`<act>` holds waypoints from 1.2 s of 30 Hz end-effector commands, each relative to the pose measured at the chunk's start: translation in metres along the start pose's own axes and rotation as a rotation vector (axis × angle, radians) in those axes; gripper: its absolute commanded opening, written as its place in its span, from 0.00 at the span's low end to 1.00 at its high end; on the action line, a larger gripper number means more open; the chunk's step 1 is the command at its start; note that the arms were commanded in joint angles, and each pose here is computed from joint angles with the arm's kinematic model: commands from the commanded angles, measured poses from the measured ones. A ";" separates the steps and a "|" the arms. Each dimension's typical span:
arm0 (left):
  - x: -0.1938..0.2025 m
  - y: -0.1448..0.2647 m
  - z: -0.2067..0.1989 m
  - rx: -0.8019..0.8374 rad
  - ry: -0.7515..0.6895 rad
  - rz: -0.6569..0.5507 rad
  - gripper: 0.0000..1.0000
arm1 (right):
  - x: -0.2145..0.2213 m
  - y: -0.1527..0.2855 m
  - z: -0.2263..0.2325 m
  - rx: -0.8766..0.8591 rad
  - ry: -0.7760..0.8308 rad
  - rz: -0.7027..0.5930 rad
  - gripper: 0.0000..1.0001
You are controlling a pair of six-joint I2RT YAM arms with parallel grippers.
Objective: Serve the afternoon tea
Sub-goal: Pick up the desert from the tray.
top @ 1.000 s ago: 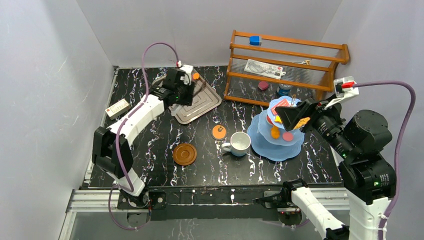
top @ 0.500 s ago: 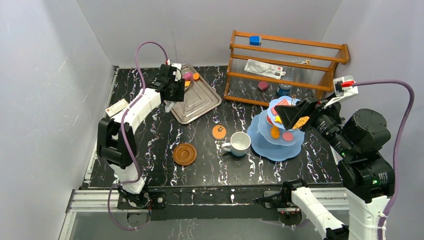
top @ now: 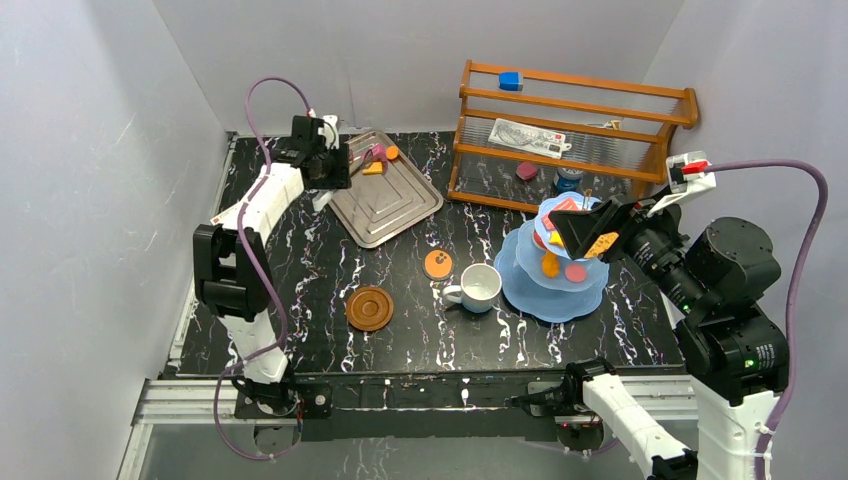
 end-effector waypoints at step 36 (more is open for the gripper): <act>-0.006 -0.040 0.012 0.161 0.049 -0.066 0.46 | -0.021 0.006 0.006 -0.012 0.046 -0.077 0.99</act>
Point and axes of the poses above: each gripper's point midway between its finger pads, its own y axis back along the fingers, its own z axis along the line the jaws close on, x = y × z, the point moved 1 cm from there along y, back along the fingers, and after that the axes turned 7 degrees about -y, right-handed, at the moved point
